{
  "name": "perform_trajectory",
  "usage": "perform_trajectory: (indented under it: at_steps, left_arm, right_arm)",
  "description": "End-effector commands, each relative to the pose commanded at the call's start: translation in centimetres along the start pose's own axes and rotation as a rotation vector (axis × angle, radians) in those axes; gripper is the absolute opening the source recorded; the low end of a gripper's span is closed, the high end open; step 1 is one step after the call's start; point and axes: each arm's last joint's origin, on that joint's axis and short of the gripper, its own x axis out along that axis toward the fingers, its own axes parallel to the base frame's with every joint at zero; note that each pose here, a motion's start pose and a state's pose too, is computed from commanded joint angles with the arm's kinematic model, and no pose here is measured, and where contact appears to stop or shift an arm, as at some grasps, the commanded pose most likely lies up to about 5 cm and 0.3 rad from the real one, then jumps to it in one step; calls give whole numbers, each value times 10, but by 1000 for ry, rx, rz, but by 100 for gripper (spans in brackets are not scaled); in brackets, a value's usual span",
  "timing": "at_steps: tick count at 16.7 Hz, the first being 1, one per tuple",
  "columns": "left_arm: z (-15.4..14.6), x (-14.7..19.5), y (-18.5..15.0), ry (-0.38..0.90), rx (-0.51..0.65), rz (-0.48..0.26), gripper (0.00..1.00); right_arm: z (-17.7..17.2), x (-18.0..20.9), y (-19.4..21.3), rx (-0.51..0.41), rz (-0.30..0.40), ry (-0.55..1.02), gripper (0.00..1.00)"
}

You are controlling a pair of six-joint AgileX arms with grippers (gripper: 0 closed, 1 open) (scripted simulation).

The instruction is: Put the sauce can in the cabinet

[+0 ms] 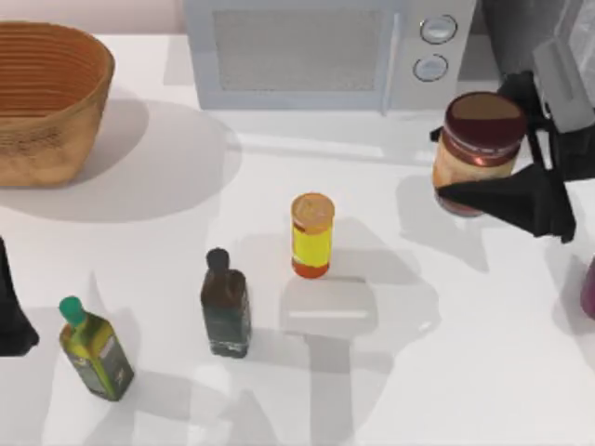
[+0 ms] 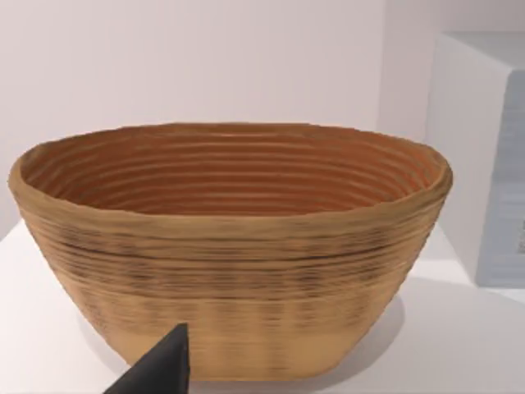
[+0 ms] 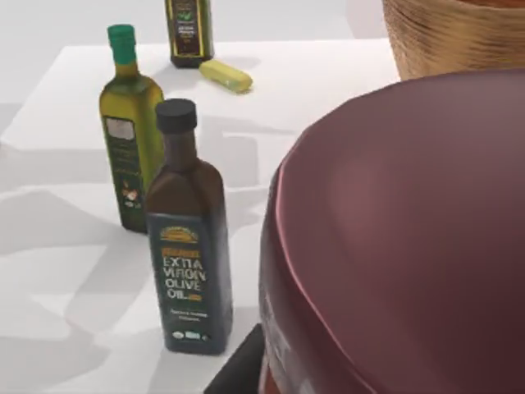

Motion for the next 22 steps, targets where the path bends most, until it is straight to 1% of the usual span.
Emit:
perform_trajectory:
  at_steps: [3,5,7,10,12,15,16,18,20,22]
  left_arm:
    - [0,0,0,0,0,0,100]
    - [0,0,0,0,0,0,100]
    - [0,0,0,0,0,0,100]
    - [0,0,0,0,0,0,100]
    - [0,0,0,0,0,0,100]
    - [0,0,0,0,0,0,100]
    - [0,0,0,0,0,0,100]
    - [0,0,0,0,0,0,100]
    - [0,0,0,0,0,0,100]
    - [0,0,0,0,0,0,100]
  right_arm:
    - [4,-18,23,49,-85,41,0]
    - [10,-30,48,67,-173,86,0]
    - [21,-40,77,67,-280,127,0]
    - [39,-52,123,4,-469,157,0]
    - [41,-56,148,-9,-583,158,0]
    - [39,-59,172,-22,-730,139,0]
    - [38,-60,179,-25,-790,132,0]
    - [32,-64,196,-27,-936,101,0]
    - [25,-67,215,-30,-1105,39,0]
    - [9,-70,228,4,-1267,-38,0]
